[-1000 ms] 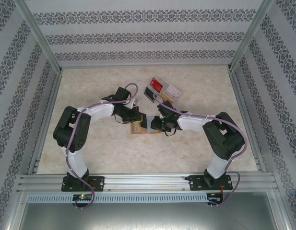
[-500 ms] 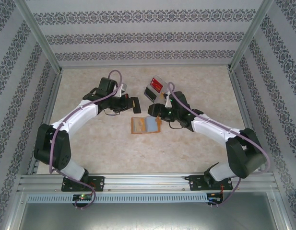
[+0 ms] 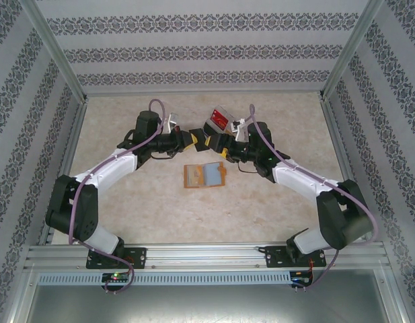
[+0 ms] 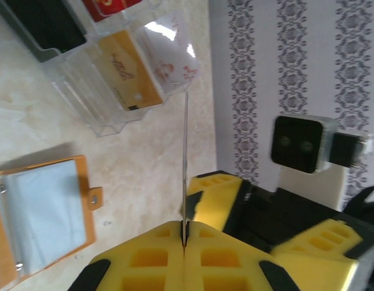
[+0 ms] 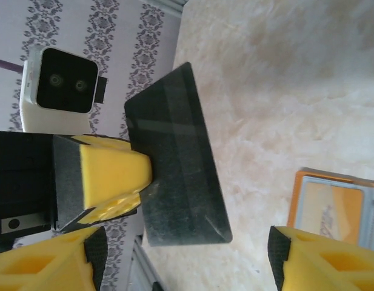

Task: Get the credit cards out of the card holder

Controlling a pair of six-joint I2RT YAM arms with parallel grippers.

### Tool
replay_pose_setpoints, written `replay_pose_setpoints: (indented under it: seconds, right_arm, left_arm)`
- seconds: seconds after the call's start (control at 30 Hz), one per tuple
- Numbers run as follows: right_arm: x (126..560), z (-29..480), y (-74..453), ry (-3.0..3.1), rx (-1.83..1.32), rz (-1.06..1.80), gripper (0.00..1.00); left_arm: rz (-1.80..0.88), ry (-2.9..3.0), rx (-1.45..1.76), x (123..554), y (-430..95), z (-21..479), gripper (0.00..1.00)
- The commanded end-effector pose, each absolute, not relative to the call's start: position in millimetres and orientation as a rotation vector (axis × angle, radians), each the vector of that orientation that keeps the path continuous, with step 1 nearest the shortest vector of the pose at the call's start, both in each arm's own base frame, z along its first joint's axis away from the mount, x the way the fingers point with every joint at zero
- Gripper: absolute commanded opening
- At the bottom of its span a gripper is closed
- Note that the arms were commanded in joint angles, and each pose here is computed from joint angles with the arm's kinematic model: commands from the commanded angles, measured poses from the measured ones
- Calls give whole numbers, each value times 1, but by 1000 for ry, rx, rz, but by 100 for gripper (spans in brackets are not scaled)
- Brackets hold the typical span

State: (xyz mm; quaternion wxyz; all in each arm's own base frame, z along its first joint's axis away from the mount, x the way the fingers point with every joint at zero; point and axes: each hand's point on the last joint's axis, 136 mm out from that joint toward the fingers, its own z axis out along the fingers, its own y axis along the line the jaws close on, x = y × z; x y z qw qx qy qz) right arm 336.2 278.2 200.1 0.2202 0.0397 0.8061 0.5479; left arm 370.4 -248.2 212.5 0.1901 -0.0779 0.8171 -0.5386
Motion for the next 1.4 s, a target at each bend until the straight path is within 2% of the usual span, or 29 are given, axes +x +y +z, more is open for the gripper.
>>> replay_pose_setpoints:
  seconds: [0.0,0.43,0.53,0.67,0.73,0.83,1.0,1.1,1.2,1.37]
  right_arm:
    - [341,223,288,2160,61,1654,69]
    - [344,240,285,2095,11,1784,46]
    - [346,245,287,2083,-5,1813,36]
    - [346,250,290,2062,-52,1807,18]
    - [346,251,289,2066,-87,1768,10]
    - [350,243,285,2083,-96,1683,0]
    - [363,214,274,2176,-143,1422,0]
    - [374,202,263,2218,-213,1191,0]
    - [388,193,252,2241,-304,953,0]
    - [416,182,249,2219,-461,703,0]
  left_arm:
    - [-1647,2178,-197,371,-253,242,4]
    - [-1726,2131,-250,369,-254,249,3]
    - [-1744,2141,-270,366,-253,248,3]
    - [-1736,2175,-294,361,-252,245,3]
    - [-1722,2194,-306,360,-251,242,6]
    - [-1673,2233,-330,361,-247,235,18]
    - [-1383,2356,-344,366,-222,202,48]
    - [-1170,2437,-362,368,-196,175,59]
    - [-1002,2495,-408,366,-166,153,76]
    - [-793,2547,-473,362,-123,135,98]
